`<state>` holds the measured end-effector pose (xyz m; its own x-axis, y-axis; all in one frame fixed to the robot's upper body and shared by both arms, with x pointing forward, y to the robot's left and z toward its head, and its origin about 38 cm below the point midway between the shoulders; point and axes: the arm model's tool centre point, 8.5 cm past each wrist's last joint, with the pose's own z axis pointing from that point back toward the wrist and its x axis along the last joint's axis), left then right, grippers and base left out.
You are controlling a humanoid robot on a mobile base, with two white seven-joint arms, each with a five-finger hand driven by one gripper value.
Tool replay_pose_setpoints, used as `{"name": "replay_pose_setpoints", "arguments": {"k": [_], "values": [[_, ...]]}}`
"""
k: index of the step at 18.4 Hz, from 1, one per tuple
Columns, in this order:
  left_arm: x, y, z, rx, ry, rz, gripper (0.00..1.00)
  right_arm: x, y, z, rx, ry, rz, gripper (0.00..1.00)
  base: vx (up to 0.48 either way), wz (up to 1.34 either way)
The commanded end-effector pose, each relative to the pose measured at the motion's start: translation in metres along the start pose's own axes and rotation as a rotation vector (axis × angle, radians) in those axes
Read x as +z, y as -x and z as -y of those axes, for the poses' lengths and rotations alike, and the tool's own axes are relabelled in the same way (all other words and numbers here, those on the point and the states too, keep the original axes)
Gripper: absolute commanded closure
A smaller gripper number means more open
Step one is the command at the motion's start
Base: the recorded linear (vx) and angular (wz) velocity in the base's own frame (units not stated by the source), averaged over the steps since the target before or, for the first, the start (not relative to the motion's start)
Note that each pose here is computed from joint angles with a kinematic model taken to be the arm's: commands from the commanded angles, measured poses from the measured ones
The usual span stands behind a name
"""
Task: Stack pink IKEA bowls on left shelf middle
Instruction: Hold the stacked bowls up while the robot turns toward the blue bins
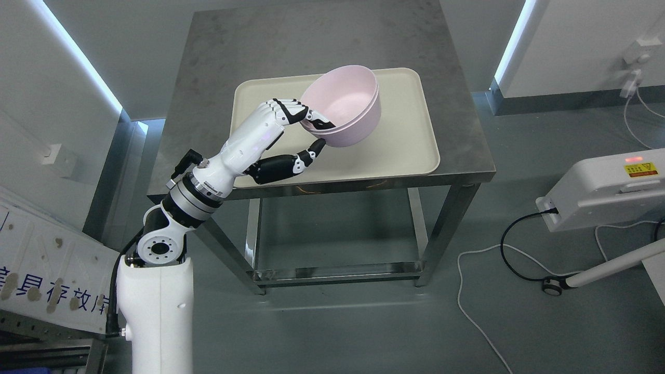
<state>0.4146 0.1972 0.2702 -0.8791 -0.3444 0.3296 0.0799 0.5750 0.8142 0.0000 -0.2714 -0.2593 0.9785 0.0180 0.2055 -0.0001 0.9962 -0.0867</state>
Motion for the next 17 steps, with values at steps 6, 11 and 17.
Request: {"name": "replay_pose_setpoints", "arguments": {"k": [6, 11, 17], "values": [[0.005, -0.006, -0.015, -0.022, -0.038, 0.016, 0.98, -0.001, -0.006, 0.011, -0.002, 0.019, 0.017, 0.0, -0.141, -0.11], [0.003, -0.006, -0.016, -0.019, -0.04, 0.015, 0.98, -0.001, -0.006, 0.011, -0.002, 0.019, 0.017, 0.0, -0.146, -0.36], [0.006, -0.005, -0.021, -0.008, -0.066, 0.021, 0.97, -0.001, -0.006, 0.011, -0.002, 0.019, 0.017, 0.0, -0.208, -0.08]]}}
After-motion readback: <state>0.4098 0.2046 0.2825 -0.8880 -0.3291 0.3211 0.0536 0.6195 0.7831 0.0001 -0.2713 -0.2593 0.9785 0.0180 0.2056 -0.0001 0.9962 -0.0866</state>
